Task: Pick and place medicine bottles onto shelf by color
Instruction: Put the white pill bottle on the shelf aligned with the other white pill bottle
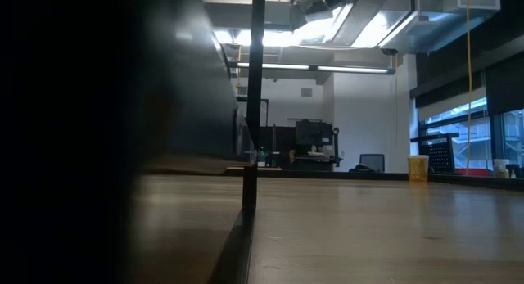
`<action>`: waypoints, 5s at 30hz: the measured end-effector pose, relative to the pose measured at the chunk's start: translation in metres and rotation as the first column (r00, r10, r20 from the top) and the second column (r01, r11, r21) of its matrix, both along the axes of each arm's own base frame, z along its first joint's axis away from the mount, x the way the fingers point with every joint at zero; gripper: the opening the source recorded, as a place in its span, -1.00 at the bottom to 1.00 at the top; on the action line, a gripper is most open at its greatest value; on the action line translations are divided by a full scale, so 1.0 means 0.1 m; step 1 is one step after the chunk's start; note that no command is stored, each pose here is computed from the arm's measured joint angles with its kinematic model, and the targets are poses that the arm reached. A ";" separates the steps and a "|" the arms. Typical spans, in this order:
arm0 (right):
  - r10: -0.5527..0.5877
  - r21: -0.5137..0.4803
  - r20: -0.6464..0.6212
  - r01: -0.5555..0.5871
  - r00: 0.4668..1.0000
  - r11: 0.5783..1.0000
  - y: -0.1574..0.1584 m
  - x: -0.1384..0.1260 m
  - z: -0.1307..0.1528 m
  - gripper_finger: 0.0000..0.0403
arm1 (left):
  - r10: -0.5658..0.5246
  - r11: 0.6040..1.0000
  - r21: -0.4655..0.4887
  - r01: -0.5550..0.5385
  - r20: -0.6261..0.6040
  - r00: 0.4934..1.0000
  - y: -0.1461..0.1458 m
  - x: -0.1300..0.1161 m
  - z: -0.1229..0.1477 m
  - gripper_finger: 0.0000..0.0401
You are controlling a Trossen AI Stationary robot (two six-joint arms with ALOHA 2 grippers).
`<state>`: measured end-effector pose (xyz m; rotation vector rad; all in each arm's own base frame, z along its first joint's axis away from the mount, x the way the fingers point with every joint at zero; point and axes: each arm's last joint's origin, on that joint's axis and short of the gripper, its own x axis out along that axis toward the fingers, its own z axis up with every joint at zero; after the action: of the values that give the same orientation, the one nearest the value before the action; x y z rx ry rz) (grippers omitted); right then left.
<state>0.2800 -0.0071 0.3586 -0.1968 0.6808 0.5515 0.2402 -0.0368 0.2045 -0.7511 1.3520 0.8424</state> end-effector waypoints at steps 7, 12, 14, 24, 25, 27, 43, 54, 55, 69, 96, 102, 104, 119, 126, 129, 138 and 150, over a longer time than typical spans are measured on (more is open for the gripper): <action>0.000 0.000 0.000 0.000 1.000 1.000 0.00 0.00 0.00 0.28 | 0.001 1.000 0.003 -0.001 0.001 1.000 0.00 0.00 0.00 0.36; 0.000 0.000 0.000 0.000 1.000 1.000 0.00 0.00 0.00 0.28 | 0.005 1.000 0.002 -0.005 -0.003 1.000 0.00 0.00 0.00 0.35; 0.000 0.000 0.000 0.000 1.000 1.000 0.00 0.00 0.00 0.28 | 0.006 1.000 0.002 -0.006 -0.003 1.000 0.00 0.00 0.00 0.31; 0.000 0.000 0.000 0.000 1.000 1.000 0.00 0.00 0.00 0.28 | -0.007 1.000 -0.019 0.007 -0.015 1.000 -0.02 -0.01 0.00 -0.02; 0.000 0.000 0.000 0.000 1.000 1.000 0.00 0.00 0.00 0.28 | -0.011 1.000 -0.021 0.011 -0.017 1.000 -0.03 -0.02 0.00 -0.05; 0.000 0.000 0.000 0.000 1.000 1.000 0.00 0.00 0.00 0.28 | -0.018 1.000 -0.020 0.018 -0.027 0.999 -0.04 -0.03 0.00 -0.10; 0.000 -0.001 0.010 0.000 1.000 1.000 0.00 0.00 0.01 0.28 | -0.372 0.928 -0.053 0.369 -0.063 0.926 -0.18 -0.08 0.00 -0.13; -0.002 -0.004 0.033 0.002 0.999 1.000 0.00 0.02 0.02 0.28 | -0.555 0.832 -0.061 0.551 -0.066 0.830 -0.29 -0.11 0.00 -0.13; -0.002 -0.004 0.033 0.002 0.999 1.000 0.00 0.02 0.02 0.28 | -0.561 0.827 -0.063 0.558 -0.065 0.825 -0.31 -0.11 0.00 -0.13; -0.001 -0.003 0.035 0.001 0.999 1.000 0.00 0.02 0.02 0.28 | -0.634 0.772 -0.034 0.635 0.029 0.773 -0.49 -0.20 0.27 -0.13; 0.000 -0.003 0.043 0.000 0.999 1.000 0.00 0.03 0.03 0.28 | -0.742 0.669 -0.035 0.742 0.006 0.670 -1.00 -0.82 0.68 -0.13; 0.000 -0.003 0.044 0.000 0.999 1.000 0.00 0.03 0.03 0.28 | -0.746 0.661 -0.038 0.749 0.071 0.662 -1.13 -0.86 0.69 -0.13; -0.001 -0.003 0.044 0.001 0.999 1.000 0.00 0.03 0.03 0.28 | -0.752 0.652 -0.037 0.757 0.096 0.652 -1.16 -0.86 0.69 -0.13; -0.001 -0.004 0.045 0.001 0.999 1.000 0.00 0.03 0.03 0.28 | -0.790 0.605 -0.025 0.796 0.105 0.604 -1.39 -0.84 0.56 -0.13; 0.000 -0.004 0.046 0.000 0.999 1.000 0.00 0.03 0.03 0.28 | -0.793 0.604 -0.038 0.796 0.070 0.605 -1.45 -0.80 0.47 -0.13; -0.001 -0.004 0.046 0.001 0.999 1.000 0.00 0.03 0.03 0.28 | -0.790 0.608 -0.040 0.793 0.070 0.609 -1.44 -0.80 0.47 -0.13; -0.001 -0.004 0.047 0.001 0.999 1.000 0.00 0.03 0.03 0.28 | -0.775 0.626 -0.041 0.778 0.073 0.628 -1.44 -0.79 0.47 -0.04; 0.000 -0.004 0.047 0.001 0.999 1.000 0.00 0.03 0.03 0.28 | -0.774 0.626 -0.040 0.779 0.089 0.627 -1.45 -0.78 0.47 0.32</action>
<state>0.2829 -0.0073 0.3618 -0.2128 0.6362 0.5435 0.1626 -0.1815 0.2517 -0.1683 1.4678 0.0559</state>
